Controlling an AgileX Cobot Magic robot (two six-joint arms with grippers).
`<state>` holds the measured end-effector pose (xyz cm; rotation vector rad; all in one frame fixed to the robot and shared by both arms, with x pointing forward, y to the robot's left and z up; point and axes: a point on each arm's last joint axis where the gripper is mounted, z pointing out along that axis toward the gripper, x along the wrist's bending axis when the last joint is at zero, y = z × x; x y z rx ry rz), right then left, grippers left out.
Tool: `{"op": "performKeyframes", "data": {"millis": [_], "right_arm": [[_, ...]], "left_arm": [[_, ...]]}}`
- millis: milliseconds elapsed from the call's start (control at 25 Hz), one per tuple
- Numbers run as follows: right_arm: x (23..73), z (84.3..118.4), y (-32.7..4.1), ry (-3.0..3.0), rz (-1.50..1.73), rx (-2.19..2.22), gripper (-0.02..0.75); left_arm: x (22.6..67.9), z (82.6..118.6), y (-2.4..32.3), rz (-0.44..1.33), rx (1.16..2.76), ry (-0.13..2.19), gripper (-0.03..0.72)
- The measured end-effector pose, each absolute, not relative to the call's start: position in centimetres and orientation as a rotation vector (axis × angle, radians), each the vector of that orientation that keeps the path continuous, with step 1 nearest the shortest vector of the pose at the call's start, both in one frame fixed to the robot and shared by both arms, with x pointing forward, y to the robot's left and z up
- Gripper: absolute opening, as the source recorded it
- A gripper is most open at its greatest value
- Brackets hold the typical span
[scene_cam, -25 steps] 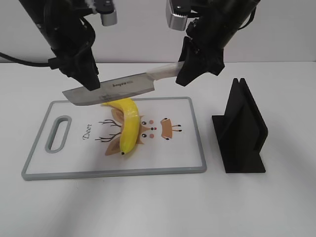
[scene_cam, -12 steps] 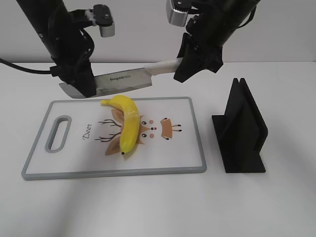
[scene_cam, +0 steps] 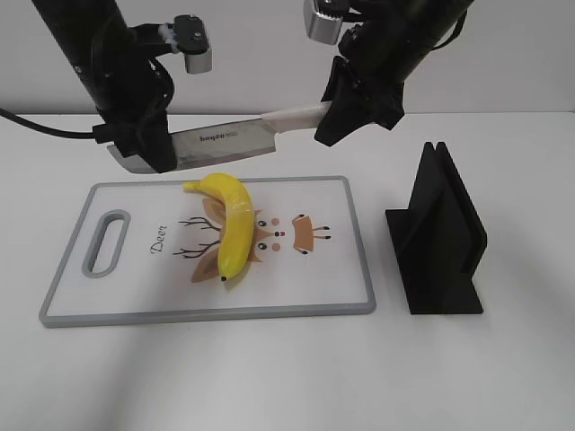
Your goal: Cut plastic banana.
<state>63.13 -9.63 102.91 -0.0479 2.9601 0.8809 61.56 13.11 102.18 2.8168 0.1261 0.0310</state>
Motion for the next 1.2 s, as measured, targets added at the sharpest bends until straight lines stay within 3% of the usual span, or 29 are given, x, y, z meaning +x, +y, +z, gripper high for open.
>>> {"op": "performKeyframes", "data": {"millis": [320, 600, 840, 1000, 1200], "right_arm": [[63.7, 101.6, -10.3, 3.019, 0.787, 0.097, 0.17], [64.6, 97.5, -10.4, 3.105, 0.65, 0.135, 0.171], [65.6, 92.3, -10.3, 3.173, 0.546, 0.159, 0.173], [65.8, 91.2, -10.3, 3.191, 0.494, 0.141, 0.176], [65.5, 92.5, -10.2, 3.164, 0.487, 0.115, 0.176]], "left_arm": [[62.1, 101.3, 12.6, 0.057, 2.803, 0.119, 0.009], [63.3, 97.7, 11.8, 0.021, 2.805, 0.144, 0.009], [64.6, 91.7, 11.0, -0.091, 2.801, 0.212, 0.016], [64.7, 91.5, 10.8, -0.107, 2.804, 0.212, 0.016], [64.5, 92.9, 10.8, -0.065, 2.804, 0.199, 0.016]]}}
